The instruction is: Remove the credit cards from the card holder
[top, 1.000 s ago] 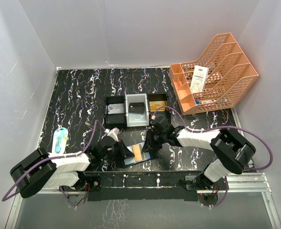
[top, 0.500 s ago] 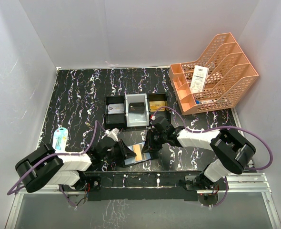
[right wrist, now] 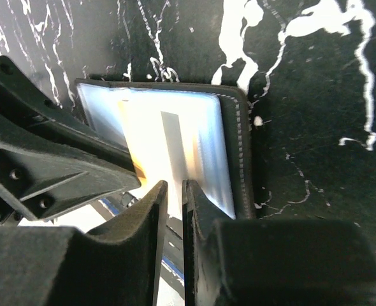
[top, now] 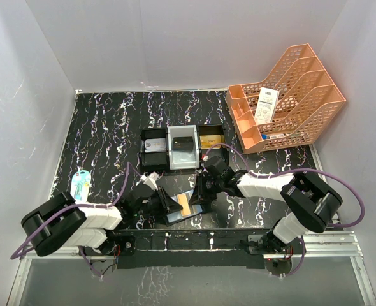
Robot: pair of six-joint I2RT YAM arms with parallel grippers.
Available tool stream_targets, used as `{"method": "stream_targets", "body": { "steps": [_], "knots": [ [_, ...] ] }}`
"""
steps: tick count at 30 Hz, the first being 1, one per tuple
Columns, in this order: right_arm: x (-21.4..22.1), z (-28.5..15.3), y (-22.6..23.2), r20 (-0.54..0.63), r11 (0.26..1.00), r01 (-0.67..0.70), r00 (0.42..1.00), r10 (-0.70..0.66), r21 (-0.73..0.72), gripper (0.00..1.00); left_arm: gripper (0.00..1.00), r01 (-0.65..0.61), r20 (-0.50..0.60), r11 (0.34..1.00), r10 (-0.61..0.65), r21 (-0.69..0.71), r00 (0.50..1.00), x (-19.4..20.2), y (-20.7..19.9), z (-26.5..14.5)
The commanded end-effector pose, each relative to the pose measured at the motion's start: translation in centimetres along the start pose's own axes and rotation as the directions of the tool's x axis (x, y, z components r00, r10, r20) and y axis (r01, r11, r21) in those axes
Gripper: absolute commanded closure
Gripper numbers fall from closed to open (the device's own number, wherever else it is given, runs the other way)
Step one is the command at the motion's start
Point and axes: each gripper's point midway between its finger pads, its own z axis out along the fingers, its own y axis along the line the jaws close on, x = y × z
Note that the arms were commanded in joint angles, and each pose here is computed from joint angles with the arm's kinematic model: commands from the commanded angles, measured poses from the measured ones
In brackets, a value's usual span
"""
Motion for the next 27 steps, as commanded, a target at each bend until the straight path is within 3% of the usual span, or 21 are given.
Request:
{"method": "stream_targets", "body": {
  "steps": [1,3,6,13,20,27],
  "knots": [
    [0.6,0.2,1.2,-0.013,0.998,0.013,1.000,-0.014,-0.059,0.86,0.85,-0.045,-0.013,0.986,0.048,0.161,0.999,-0.3,-4.4,0.3],
    [0.6,0.2,1.1,-0.013,0.998,0.013,1.000,-0.014,-0.057,0.86,0.86,-0.048,-0.022,0.985,0.052,0.166,0.998,-0.2,-4.5,0.5],
    [0.6,0.2,1.0,-0.013,0.998,0.013,1.000,-0.014,-0.054,0.86,1.00,-0.052,-0.028,0.988,0.057,0.146,0.998,-0.2,-4.1,0.9],
    [0.1,-0.2,0.3,0.018,1.000,0.029,0.999,-0.029,0.004,0.84,1.00,-0.052,0.000,0.992,0.053,0.112,0.999,-0.5,-3.2,0.5],
    [-1.5,-1.3,1.4,0.068,0.997,0.079,0.994,-0.081,0.023,0.75,1.00,-0.079,0.017,0.994,0.078,0.079,0.997,-0.7,-2.7,-0.1],
    [-1.5,-0.8,0.9,0.056,0.995,0.082,0.995,-0.085,0.047,0.75,1.00,-0.091,0.006,0.994,0.091,0.058,0.996,-0.6,-2.5,-0.2]
  ]
}}
